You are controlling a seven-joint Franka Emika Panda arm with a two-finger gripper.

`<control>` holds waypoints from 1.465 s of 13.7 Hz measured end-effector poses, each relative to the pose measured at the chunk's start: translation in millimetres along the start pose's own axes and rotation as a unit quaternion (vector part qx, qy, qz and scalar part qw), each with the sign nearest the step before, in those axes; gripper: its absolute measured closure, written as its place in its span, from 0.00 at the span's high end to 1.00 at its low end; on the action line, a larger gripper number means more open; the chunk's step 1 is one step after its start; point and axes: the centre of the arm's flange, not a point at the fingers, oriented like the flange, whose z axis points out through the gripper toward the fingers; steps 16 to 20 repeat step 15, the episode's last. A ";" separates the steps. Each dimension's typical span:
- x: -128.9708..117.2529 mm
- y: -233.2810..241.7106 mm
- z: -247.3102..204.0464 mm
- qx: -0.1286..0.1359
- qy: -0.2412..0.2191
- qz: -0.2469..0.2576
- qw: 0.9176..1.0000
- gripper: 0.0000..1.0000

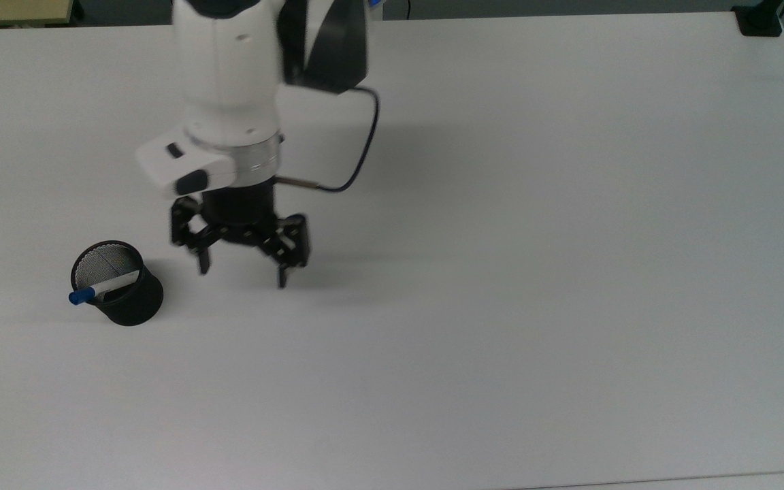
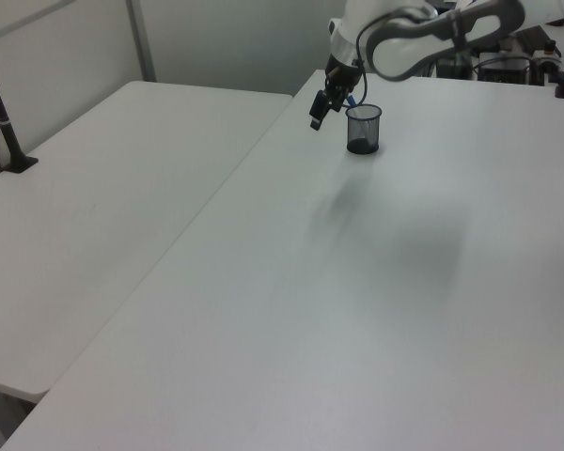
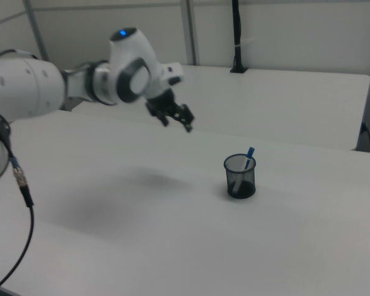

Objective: Insert the marker

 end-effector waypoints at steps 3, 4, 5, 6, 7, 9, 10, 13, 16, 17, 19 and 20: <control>-19.5 -46.2 -49.1 -0.008 -0.070 -0.040 0.997 1.00; -31.1 -61.9 -71.2 -0.015 -0.101 -0.057 0.993 1.00; -38.1 -66.2 -83.5 -0.018 -0.121 -0.068 0.990 1.00; -46.4 -66.2 -96.6 -0.021 -0.146 -0.081 0.986 1.00; -54.1 -63.9 -110.7 -0.023 -0.166 -0.090 0.982 1.00; -67.9 -59.1 -143.2 -0.022 -0.181 -0.094 0.979 1.00; -74.2 -57.6 -158.6 -0.017 -0.181 -0.093 0.979 1.00; -87.4 -49.8 -194.2 0.006 -0.171 -0.082 0.982 1.00; -91.4 -45.3 -200.4 0.009 -0.170 -0.078 0.982 1.00; -91.4 -45.3 -200.4 0.009 -0.170 -0.078 0.982 1.00; -91.4 -45.3 -200.4 0.009 -0.170 -0.078 0.982 1.00; -91.4 -45.3 -200.4 0.009 -0.170 -0.078 0.982 1.00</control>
